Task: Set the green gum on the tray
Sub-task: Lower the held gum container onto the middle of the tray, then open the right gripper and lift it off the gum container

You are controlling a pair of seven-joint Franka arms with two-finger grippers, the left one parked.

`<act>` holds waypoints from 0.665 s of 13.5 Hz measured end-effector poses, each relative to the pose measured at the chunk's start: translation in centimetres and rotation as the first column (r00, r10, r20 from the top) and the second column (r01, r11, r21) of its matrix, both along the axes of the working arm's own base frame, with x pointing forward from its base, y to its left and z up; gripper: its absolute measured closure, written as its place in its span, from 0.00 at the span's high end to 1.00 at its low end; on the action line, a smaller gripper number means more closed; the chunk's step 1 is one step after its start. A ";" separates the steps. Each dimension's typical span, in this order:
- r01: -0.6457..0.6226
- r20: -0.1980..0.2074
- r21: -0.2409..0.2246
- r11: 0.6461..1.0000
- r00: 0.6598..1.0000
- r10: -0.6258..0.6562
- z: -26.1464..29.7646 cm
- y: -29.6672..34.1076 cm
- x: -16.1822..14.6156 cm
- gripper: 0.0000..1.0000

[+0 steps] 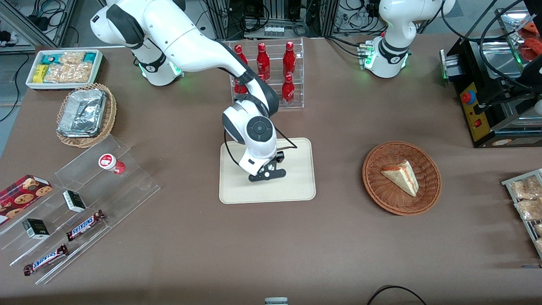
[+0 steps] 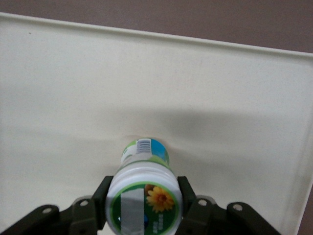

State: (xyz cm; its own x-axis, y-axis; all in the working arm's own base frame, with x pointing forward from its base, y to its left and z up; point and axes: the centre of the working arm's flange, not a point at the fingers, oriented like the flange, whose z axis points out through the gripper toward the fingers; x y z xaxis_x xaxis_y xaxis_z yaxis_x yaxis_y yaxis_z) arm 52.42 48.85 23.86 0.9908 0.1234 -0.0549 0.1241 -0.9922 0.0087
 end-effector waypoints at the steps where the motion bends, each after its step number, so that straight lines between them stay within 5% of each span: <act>1: 0.002 0.000 -0.002 1.000 1.000 -0.002 -0.3 0.0 0.0 0.58; 5: 0.007 0.007 -0.001 1.000 1.000 -0.007 -0.9 0.1 0.0 0.58; 9: 0.000 0.022 -0.007 1.000 1.000 0.000 -0.7 0.2 0.2 0.92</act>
State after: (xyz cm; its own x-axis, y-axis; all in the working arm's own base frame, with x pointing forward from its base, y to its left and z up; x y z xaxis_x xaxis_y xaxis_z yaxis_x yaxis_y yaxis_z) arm 52.58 49.02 23.12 0.9918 0.1235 -0.0338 0.1242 -0.9921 0.0189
